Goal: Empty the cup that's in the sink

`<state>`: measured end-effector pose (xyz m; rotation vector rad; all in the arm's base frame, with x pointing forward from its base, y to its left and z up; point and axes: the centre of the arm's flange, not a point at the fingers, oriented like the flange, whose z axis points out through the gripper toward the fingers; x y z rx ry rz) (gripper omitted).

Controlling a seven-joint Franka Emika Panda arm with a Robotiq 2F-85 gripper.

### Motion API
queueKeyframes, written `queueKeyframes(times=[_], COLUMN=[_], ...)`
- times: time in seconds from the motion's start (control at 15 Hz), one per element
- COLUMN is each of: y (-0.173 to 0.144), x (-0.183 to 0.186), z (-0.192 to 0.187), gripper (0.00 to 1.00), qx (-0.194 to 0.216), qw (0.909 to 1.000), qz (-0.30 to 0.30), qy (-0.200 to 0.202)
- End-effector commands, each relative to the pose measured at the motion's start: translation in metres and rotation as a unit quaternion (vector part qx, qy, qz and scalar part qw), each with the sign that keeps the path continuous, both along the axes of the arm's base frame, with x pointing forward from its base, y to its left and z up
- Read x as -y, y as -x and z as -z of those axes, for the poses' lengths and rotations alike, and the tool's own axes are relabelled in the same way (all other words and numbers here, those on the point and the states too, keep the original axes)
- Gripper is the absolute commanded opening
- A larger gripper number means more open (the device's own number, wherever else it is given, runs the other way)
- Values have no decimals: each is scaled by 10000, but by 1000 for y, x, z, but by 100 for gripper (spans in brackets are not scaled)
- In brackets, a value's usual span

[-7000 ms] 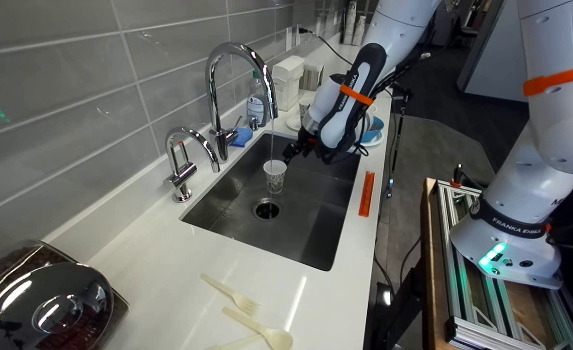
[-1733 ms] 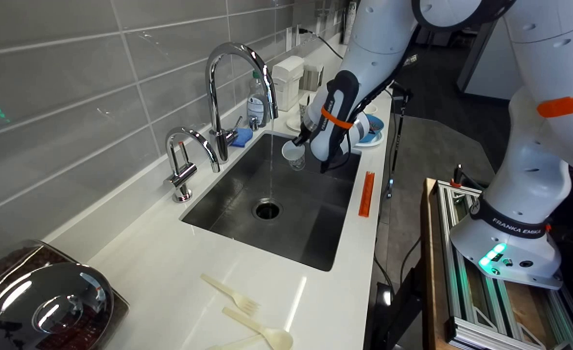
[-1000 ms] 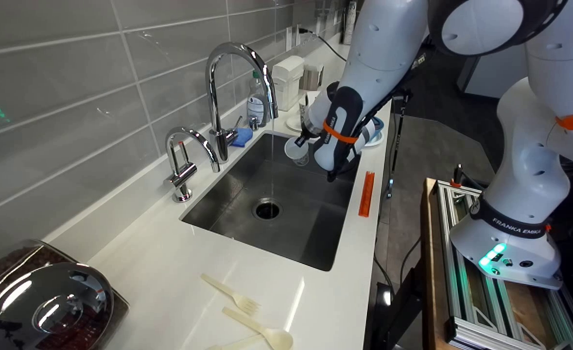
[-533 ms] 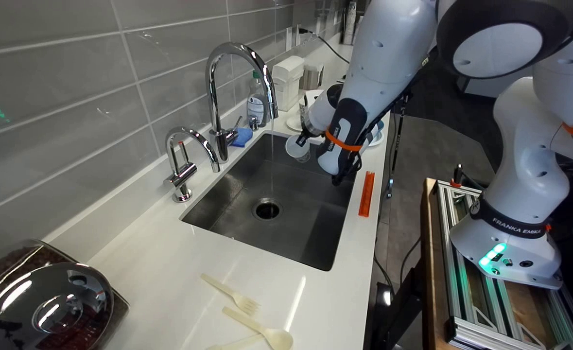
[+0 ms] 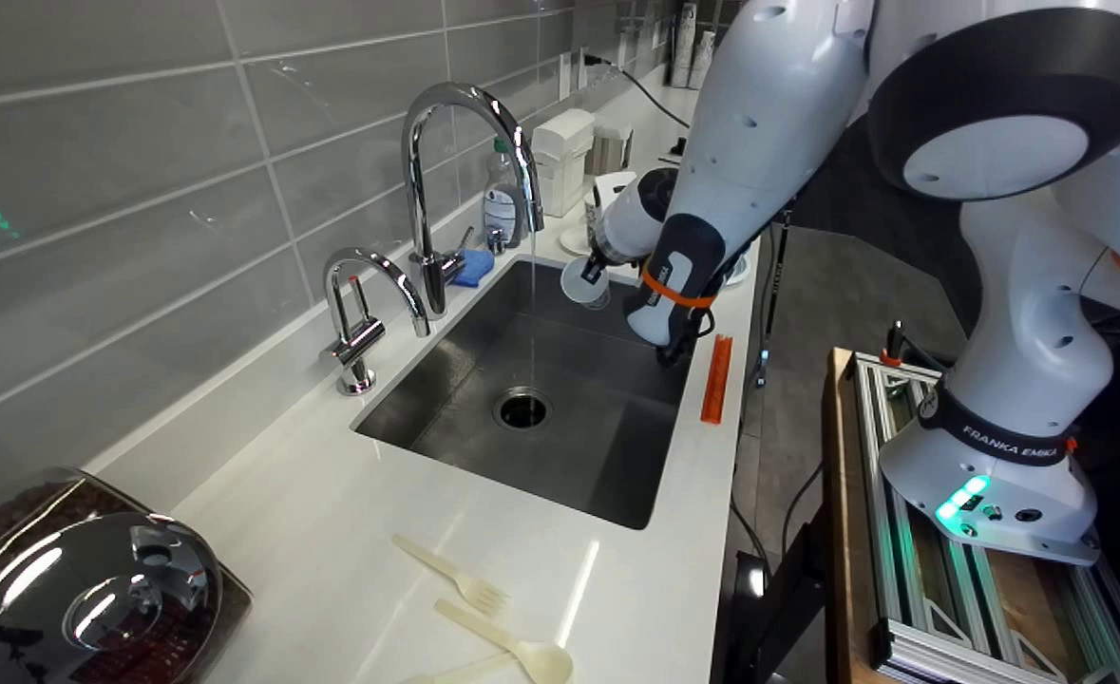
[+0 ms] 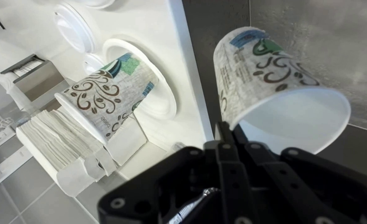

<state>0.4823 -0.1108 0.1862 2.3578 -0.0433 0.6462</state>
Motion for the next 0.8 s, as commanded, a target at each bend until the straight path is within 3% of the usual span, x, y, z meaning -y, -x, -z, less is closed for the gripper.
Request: queueKeyframes(times=[0.0,0.73], y=[3,4], x=[-9,-19], z=[-6,-16], gripper=[1,1], qx=[-56,-117], qw=[9995,9977], qz=[100,53], qy=[279,661])
